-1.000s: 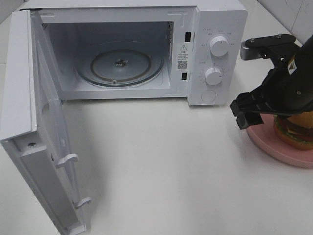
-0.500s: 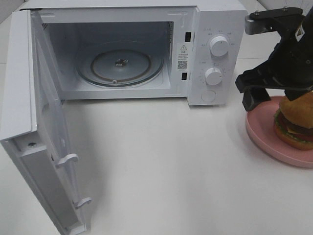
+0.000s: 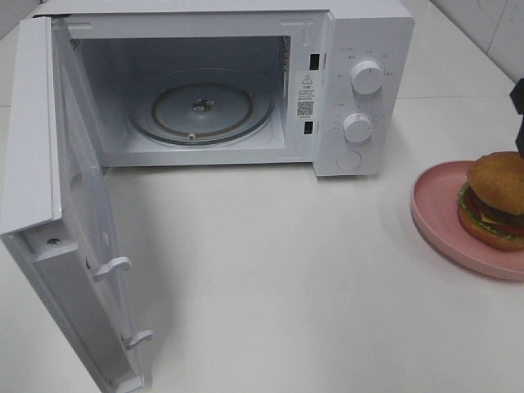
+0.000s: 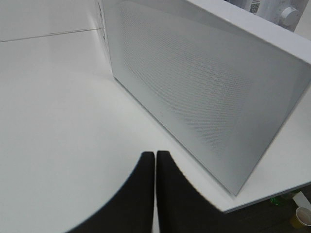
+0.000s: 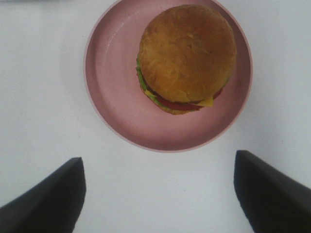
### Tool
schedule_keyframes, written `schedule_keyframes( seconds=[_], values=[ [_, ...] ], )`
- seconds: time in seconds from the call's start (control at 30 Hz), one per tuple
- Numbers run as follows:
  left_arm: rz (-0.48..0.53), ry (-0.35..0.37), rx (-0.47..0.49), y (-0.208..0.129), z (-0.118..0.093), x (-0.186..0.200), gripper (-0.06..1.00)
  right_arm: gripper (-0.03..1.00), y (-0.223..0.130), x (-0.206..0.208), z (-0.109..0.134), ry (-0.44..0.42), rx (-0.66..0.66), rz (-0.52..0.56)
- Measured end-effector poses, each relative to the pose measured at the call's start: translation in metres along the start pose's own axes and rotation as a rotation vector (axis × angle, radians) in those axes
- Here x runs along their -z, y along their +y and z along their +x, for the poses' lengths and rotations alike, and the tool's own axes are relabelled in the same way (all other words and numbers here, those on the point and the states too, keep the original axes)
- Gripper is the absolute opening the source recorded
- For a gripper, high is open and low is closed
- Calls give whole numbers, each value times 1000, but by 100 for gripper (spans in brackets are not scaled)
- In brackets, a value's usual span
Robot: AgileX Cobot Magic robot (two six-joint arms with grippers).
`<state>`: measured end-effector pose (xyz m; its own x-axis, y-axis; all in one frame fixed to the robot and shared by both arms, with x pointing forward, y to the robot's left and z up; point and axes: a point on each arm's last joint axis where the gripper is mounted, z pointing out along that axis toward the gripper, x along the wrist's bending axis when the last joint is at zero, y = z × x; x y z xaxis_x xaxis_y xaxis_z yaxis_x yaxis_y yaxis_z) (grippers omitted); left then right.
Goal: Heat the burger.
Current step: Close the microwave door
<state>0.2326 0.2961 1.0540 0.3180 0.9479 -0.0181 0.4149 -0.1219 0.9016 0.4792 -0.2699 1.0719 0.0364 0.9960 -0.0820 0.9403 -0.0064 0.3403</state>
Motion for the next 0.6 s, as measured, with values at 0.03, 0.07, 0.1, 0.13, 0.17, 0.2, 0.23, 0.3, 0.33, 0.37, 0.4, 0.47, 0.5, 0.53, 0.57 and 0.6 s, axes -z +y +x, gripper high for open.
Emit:
schedule_keyframes(
  seconds=[0.03, 0.07, 0.1, 0.13, 0.17, 0.2, 0.23, 0.3, 0.33, 0.37, 0.4, 0.47, 0.5, 0.53, 0.57, 0.6],
  values=[
    [0, 0, 0, 0, 0, 0, 0, 76, -7, 12, -3, 7, -12, -7],
    [0, 0, 0, 0, 0, 0, 0, 75, -11, 19, -4, 18, -20, -16],
    [0, 0, 0, 0, 0, 0, 0, 75, -11, 19, -4, 18, -20, -16],
    [0, 0, 0, 0, 0, 0, 0, 75, -18, 31, -6, 33, -32, -33],
    [0, 0, 0, 0, 0, 0, 0, 75, -27, 44, -8, 46, -43, -50],
    [0, 0, 0, 0, 0, 0, 0, 75, -27, 44, -8, 46, -43, -50],
    [0, 0, 0, 0, 0, 0, 0, 74, -32, 50, -10, 51, -48, -54],
    [0, 0, 0, 0, 0, 0, 0, 73, -40, 61, -13, 54, -53, -70],
    [0, 0, 0, 0, 0, 0, 0, 72, -45, 67, -14, 55, -56, -79],
    [0, 0, 0, 0, 0, 0, 0, 72, -45, 67, -14, 55, -56, -79],
    [0, 0, 0, 0, 0, 0, 0, 71, -54, 77, -18, 57, -60, -94],
    [0, 0, 0, 0, 0, 0, 0, 70, -64, 88, -21, 61, -63, -118],
    [0, 0, 0, 0, 0, 0, 0, 70, -70, 93, -23, 63, -61, -132],
    [0, 0, 0, 0, 0, 0, 0, 70, -70, 93, -23, 63, -61, -132],
    [0, 0, 0, 0, 0, 0, 0, 70, -79, 102, -26, 70, -57, -172],
    [0, 0, 0, 0, 0, 0, 0, 70, -83, 107, -27, 74, -58, -193]
  ],
)
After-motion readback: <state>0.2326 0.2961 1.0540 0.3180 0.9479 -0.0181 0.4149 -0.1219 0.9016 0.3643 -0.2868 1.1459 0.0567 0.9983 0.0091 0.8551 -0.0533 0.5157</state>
